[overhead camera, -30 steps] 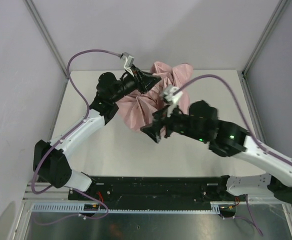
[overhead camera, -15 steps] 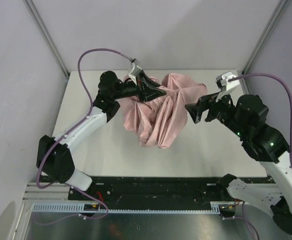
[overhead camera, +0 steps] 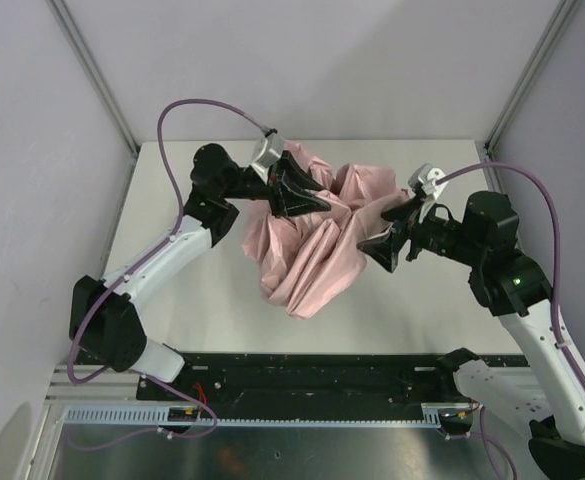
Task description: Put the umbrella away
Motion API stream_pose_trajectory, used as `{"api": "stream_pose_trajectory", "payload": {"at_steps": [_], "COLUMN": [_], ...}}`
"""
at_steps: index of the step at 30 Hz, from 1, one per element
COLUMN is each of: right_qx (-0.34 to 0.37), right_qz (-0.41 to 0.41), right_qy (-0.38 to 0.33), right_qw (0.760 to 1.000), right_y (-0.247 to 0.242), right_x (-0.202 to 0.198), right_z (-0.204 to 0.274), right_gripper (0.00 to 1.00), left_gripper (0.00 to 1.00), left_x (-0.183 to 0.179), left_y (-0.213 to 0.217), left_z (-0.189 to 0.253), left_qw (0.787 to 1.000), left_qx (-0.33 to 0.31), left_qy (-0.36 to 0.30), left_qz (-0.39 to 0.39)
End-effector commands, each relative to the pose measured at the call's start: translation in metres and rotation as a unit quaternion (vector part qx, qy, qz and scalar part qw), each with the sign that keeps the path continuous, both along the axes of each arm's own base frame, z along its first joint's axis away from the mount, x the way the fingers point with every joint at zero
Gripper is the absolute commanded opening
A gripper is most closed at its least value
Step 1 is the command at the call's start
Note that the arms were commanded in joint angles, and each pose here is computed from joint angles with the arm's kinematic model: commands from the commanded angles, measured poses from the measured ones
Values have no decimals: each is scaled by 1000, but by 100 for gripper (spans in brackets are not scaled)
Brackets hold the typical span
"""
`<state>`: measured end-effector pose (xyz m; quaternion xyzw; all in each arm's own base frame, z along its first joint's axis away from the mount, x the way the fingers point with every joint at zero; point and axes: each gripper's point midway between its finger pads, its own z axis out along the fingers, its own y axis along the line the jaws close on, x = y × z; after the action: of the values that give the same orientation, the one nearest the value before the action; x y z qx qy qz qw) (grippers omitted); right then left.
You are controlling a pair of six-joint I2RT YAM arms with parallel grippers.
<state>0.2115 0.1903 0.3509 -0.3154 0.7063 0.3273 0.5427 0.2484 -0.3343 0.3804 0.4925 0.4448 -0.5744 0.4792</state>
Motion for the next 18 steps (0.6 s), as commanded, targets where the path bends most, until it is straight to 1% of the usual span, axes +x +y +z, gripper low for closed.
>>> {"api": "stream_pose_trajectory", "payload": {"at_steps": [1,10,18], "right_qx": [30,21,11], "right_qz": [75,59,21], "right_qy": [-44,-78,-83], "right_qw": [996,995,996], "right_y": [31,80,96], "right_x": [-9,15,37], "right_z": [16,11,1], "right_gripper": [98,99,99], "left_gripper": [0,0,0], "left_x": [-28,-46,-57], "left_y": [6,-1,-9], "left_z": [38,40,46], "left_qw": [996,993,991], "left_qx": [-34,-35,-41], "left_qy": [-83,-94,-97], "left_qz": [-30,-65,-81]}}
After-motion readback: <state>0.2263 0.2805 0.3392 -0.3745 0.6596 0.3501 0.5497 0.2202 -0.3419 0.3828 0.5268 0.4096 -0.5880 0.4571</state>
